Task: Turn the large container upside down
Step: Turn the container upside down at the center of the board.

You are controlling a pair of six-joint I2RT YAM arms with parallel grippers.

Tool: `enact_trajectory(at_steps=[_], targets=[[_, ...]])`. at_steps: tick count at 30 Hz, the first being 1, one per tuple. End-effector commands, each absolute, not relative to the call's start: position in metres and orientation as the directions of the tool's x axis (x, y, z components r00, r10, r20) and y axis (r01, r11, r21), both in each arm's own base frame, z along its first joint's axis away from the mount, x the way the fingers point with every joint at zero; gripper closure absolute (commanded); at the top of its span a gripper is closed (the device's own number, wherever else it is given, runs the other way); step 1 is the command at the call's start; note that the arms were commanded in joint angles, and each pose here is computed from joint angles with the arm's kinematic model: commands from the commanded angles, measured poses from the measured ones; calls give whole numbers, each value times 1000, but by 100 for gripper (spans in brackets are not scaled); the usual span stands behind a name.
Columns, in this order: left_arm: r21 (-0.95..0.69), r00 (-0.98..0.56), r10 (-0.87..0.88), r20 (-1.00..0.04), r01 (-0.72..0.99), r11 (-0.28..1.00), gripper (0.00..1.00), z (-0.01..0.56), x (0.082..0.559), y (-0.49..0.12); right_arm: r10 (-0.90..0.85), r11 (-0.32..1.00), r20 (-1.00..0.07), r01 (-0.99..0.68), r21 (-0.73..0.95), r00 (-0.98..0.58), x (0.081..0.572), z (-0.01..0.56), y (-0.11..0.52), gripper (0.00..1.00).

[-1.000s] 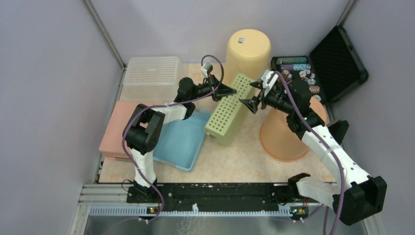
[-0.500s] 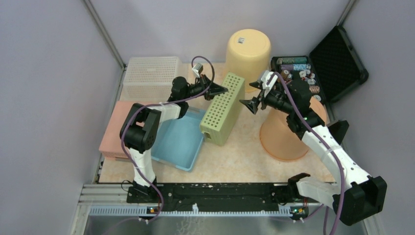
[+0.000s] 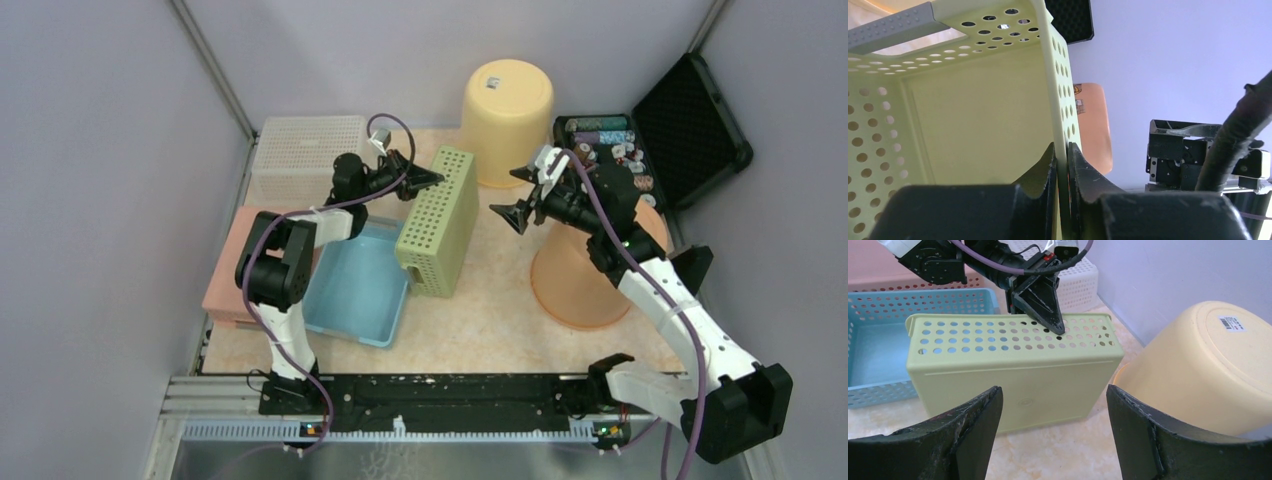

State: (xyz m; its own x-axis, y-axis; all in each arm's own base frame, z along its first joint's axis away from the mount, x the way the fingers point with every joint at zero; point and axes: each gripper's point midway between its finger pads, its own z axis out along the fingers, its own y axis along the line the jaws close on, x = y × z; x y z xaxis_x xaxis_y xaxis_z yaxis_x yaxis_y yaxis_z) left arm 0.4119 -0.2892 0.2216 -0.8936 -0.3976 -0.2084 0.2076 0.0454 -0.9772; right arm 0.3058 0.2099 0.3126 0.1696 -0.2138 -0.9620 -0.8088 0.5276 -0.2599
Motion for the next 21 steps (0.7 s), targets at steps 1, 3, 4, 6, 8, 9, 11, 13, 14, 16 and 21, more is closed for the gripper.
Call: enact_trajectory(at_steps=[1, 3, 4, 6, 8, 9, 11, 13, 14, 16, 21], targets=[[-934, -843, -409, -349, 348, 80, 86, 238, 410, -272, -202, 514, -953, -804, -301, 228, 301, 324, 209, 24], [-935, -838, -419, -349, 345, 89, 86, 236, 412, -266, -200, 513, -952, -803, -302, 230, 300, 325, 209, 24], [-934, -837, -421, -351, 345, 92, 86, 236, 412, -265, -199, 512, -952, -804, -302, 231, 300, 325, 209, 24], [-931, -833, -421, -358, 350, 101, 84, 235, 413, -261, -198, 511, -953, -806, -300, 230, 299, 324, 209, 24], [-928, -829, -419, -370, 352, 123, 80, 231, 415, -253, -196, 508, -953, -808, -300, 230, 298, 324, 210, 24], [-927, -828, -419, -372, 353, 126, 79, 231, 415, -251, -196, 507, -953, -808, -299, 230, 298, 324, 210, 24], [-927, -826, -422, -374, 353, 130, 78, 230, 416, -247, -194, 505, -954, -810, -298, 230, 298, 324, 211, 24], [-927, -824, -425, -374, 351, 134, 76, 229, 417, -243, -192, 504, -954, -811, -298, 231, 297, 324, 211, 24], [-927, -824, -427, -373, 350, 135, 75, 229, 417, -241, -192, 503, -954, -811, -298, 231, 297, 324, 211, 24], [-928, -824, -428, -372, 347, 138, 74, 227, 417, -238, -190, 502, -955, -813, -293, 227, 297, 322, 211, 24], [-930, -825, -430, -367, 339, 143, 71, 223, 419, -234, -176, 489, -962, -830, -268, 207, 297, 316, 215, 24]])
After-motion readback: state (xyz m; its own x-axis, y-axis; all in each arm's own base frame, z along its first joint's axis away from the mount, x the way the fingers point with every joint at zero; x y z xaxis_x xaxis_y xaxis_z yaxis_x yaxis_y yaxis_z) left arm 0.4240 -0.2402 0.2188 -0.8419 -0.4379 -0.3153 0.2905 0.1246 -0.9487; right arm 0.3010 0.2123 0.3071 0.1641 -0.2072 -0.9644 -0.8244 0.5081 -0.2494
